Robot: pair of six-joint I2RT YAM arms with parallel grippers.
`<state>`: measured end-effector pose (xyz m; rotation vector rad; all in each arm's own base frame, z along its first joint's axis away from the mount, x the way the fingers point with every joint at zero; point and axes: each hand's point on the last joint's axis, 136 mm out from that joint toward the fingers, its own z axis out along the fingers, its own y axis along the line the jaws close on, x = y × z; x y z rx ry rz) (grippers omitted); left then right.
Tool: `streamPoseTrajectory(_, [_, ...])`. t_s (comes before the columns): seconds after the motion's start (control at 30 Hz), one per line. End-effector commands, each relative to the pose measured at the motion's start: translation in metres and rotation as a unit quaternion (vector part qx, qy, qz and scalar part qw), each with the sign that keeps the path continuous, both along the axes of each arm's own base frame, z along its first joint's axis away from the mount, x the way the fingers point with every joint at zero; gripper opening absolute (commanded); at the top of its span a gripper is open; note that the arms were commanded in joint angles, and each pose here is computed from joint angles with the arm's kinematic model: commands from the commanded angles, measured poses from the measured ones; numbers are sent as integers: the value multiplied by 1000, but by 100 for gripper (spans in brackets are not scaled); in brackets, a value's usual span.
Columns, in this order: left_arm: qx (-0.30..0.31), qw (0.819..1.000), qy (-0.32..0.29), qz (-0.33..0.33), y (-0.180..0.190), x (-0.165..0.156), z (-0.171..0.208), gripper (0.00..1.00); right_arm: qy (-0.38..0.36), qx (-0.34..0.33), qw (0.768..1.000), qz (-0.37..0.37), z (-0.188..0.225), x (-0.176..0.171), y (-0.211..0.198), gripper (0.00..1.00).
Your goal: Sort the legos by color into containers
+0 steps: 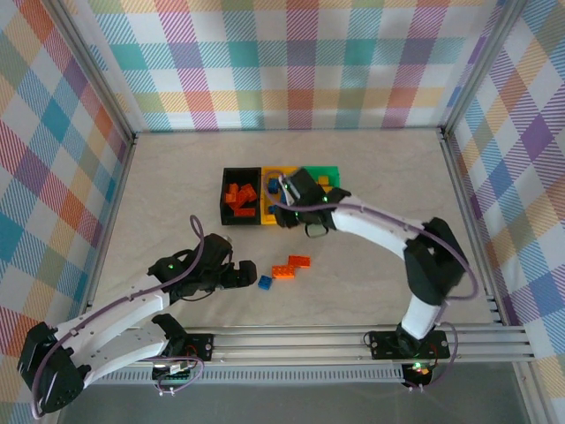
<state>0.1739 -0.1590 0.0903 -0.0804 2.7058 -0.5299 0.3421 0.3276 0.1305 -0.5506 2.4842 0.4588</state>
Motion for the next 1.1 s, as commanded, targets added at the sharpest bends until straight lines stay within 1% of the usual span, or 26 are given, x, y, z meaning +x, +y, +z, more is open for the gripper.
streamPoseTrajectory(0.0, [-6, 1000, 3, -9, -5, 2, 3, 96, 8, -5, 1000, 2, -7, 29, 8, 33])
streamPoseTrajectory(0.1, [4, 1000, 6, -16, -5, 3, 1, 95, 14, -20, 1000, -7, -15, 50, 12, 37])
streamPoseTrajectory(0.17, [6, 1000, 9, -21, -7, 4, -1, 95, 18, -28, 999, -11, -19, 57, 14, 44])
streamPoseTrajectory(0.2, [6, 1000, 10, -25, -9, 4, -1, 95, 20, -28, 999, -12, -21, 59, 15, 49])
streamPoseTrajectory(0.33, [12, 999, 11, -44, -16, 9, 1, 94, 9, -8, 1000, -14, -6, 61, 18, 60])
streamPoseTrajectory(0.47, [9, 998, 4, -63, -27, 17, 7, 94, -7, 12, 1000, -21, 15, 51, 9, 67])
streamPoseTrajectory(0.6, [14, 994, -1, -105, -51, 25, 14, 93, -14, 33, 999, -34, 27, 27, -11, 69])
streamPoseTrajectory(0.7, [38, 988, 0, -149, -74, 27, 11, 93, -11, 42, 998, -46, 26, 6, -29, 69])
streamPoseTrajectory(0.83, [104, 974, -2, -203, -99, 32, -4, 91, -15, 48, 996, -70, 26, -20, -61, 69])
streamPoseTrajectory(0.9, [135, 967, -9, -215, -108, 39, -11, 89, -16, 54, 995, -82, 27, -30, -75, 69])
streamPoseTrajectory(1.07, [182, 953, -29, -241, -129, 64, -23, 87, -26, 67, 992, -108, 36, -54, -111, 70])
